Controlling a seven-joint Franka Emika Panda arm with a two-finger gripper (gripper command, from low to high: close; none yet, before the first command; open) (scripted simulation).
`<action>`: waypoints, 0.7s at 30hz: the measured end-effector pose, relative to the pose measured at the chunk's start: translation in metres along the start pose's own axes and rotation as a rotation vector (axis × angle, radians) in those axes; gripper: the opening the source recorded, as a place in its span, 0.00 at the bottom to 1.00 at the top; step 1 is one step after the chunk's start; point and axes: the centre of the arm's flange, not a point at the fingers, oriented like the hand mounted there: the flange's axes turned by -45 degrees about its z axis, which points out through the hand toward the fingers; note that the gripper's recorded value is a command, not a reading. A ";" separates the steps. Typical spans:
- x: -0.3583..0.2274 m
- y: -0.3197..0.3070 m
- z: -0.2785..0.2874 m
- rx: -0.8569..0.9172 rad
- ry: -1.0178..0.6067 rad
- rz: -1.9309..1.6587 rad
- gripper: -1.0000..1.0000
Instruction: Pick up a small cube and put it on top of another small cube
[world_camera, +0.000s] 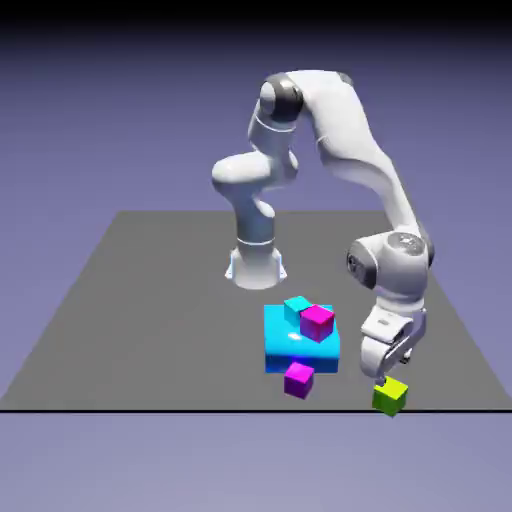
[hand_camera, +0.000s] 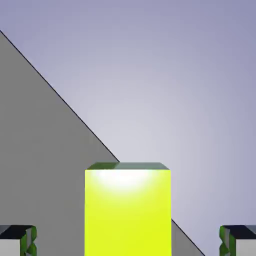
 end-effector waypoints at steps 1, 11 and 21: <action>-0.001 0.000 0.016 0.000 0.000 0.000 0.50; -0.032 0.025 -0.061 0.003 0.001 0.117 0.00; -0.169 0.085 -0.105 -0.024 0.000 0.548 0.00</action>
